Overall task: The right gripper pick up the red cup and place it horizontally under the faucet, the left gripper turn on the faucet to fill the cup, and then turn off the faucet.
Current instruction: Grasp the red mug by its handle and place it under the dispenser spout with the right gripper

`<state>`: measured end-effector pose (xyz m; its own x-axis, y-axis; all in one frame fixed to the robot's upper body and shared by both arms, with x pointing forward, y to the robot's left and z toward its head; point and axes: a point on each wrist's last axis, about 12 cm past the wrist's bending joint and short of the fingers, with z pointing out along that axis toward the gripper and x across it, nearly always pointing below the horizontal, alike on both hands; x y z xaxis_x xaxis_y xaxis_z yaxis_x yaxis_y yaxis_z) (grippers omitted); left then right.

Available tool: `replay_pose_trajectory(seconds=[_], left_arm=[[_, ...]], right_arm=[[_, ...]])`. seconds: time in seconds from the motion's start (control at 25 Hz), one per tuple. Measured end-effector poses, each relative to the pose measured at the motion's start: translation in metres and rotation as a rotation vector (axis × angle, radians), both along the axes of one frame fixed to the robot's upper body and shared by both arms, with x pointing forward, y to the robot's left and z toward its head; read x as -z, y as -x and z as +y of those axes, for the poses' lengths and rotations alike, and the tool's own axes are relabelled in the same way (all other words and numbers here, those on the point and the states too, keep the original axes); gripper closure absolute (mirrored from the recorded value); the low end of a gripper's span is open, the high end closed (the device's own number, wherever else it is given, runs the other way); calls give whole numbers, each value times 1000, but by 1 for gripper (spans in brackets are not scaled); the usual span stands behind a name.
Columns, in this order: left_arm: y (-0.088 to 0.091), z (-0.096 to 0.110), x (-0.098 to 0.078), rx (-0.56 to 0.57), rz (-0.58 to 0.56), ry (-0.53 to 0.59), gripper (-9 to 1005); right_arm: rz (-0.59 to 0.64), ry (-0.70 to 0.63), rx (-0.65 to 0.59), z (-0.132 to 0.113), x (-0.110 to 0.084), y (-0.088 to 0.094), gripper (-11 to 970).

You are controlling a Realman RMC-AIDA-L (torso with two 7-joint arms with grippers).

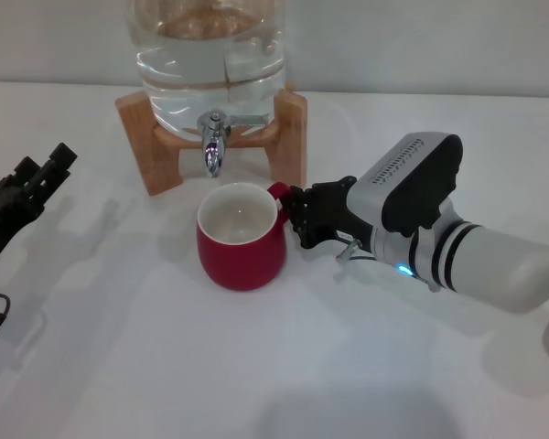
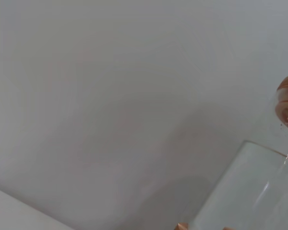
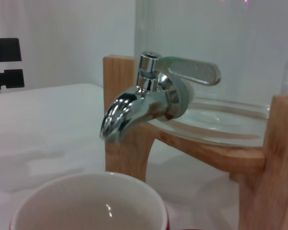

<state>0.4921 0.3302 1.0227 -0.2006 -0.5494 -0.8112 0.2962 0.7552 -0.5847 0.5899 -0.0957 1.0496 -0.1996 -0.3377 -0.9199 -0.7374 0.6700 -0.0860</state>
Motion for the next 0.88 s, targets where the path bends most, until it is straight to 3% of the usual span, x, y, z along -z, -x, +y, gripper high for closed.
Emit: replay_pose_trajectory(seconds=[0.88], left_arm=[[0, 0, 0, -3, 2, -1, 153]], right_arm=[[9, -7, 17, 5, -6, -6, 852]])
